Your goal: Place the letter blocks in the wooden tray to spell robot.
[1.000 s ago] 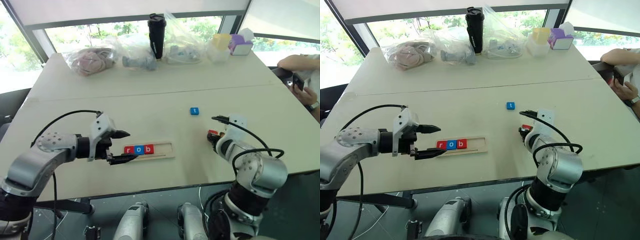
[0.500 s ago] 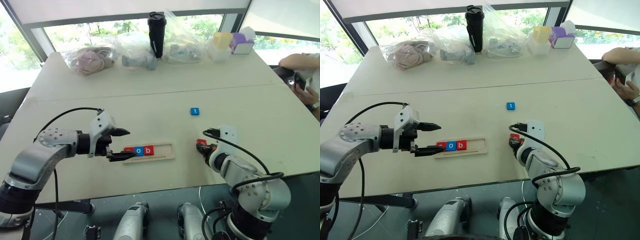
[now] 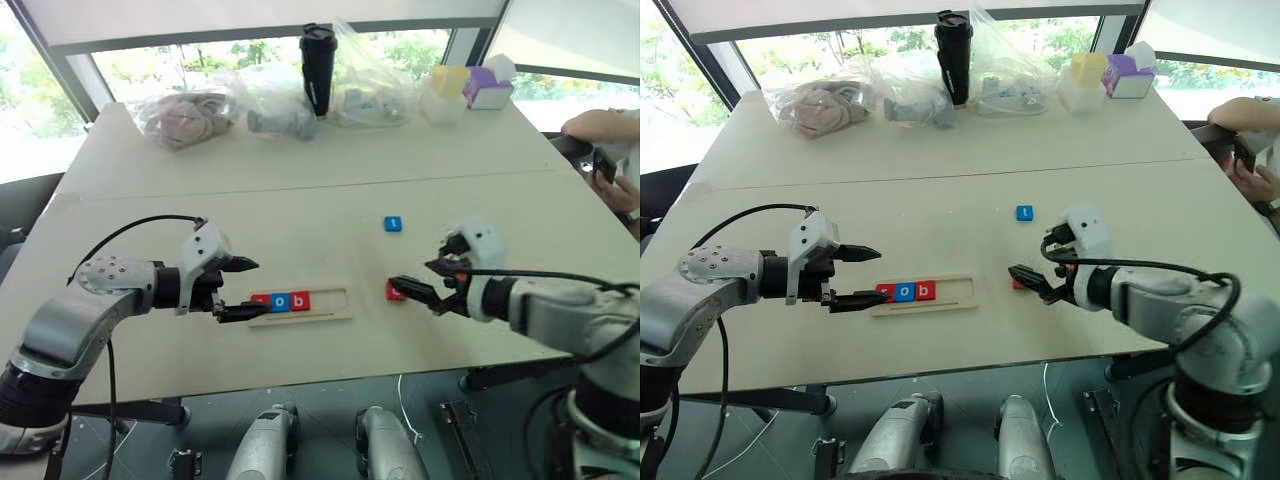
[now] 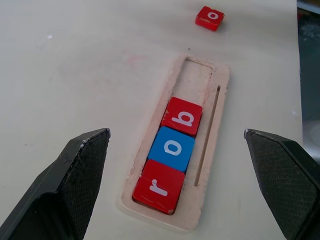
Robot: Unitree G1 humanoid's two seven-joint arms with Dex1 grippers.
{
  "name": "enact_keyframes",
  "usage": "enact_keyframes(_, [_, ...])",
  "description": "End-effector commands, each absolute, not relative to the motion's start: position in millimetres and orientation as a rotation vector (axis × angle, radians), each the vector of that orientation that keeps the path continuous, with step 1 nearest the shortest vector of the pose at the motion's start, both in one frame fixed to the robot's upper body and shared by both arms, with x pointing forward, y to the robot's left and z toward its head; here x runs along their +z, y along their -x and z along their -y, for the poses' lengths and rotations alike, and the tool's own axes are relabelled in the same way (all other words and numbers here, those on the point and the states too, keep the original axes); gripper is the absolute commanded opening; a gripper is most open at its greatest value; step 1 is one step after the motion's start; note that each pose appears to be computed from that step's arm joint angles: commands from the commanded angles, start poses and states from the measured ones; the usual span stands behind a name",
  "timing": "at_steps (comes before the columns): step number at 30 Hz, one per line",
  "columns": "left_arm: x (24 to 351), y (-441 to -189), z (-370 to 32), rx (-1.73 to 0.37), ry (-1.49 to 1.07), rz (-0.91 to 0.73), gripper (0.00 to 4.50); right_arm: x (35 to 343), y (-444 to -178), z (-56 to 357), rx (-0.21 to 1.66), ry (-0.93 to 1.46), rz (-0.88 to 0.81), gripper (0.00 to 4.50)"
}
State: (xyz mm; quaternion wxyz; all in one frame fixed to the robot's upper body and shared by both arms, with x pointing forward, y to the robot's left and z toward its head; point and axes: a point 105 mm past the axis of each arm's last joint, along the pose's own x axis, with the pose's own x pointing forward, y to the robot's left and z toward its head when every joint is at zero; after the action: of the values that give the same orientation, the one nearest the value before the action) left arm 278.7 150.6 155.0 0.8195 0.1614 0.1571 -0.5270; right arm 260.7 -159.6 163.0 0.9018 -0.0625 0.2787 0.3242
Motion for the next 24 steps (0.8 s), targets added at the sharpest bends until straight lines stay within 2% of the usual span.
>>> enact_keyframes(1, [162.8, -280.0, -151.4, -1.132, -0.377, -0.306, 4.50, 171.0, -256.7, 166.7, 0.867, 0.318, -0.493, 4.47])
enact_keyframes(3, [163.6, -279.5, -150.9, -1.138, -0.382, -0.306, 4.50, 163.9, -261.4, 178.3, 0.966, 0.447, -0.452, 4.47])
enact_keyframes(8, [165.9, -278.6, -151.1, -1.140, -0.390, -0.304, 4.50, 139.2, -286.0, 187.7, 1.043, 0.603, -0.406, 4.47])
enact_keyframes(12, [168.1, -275.9, -152.0, -1.138, -0.396, -0.304, 4.50, 129.0, -298.5, 180.5, 1.115, 0.603, -0.371, 4.47])
enact_keyframes(20, [171.0, -270.3, -157.1, -1.108, -0.402, -0.310, 4.50, 114.3, -318.7, 182.1, 1.147, 0.601, -0.370, 4.47])
enact_keyframes(23, [170.5, -269.9, -157.3, -1.101, -0.399, -0.309, 4.50, 113.5, -321.0, 182.0, 1.154, 0.590, -0.365, 3.58])
enact_keyframes(24, [170.3, -269.8, -157.0, -1.100, -0.399, -0.308, 4.50, 112.7, -321.0, 182.1, 1.159, 0.591, -0.366, 3.10])
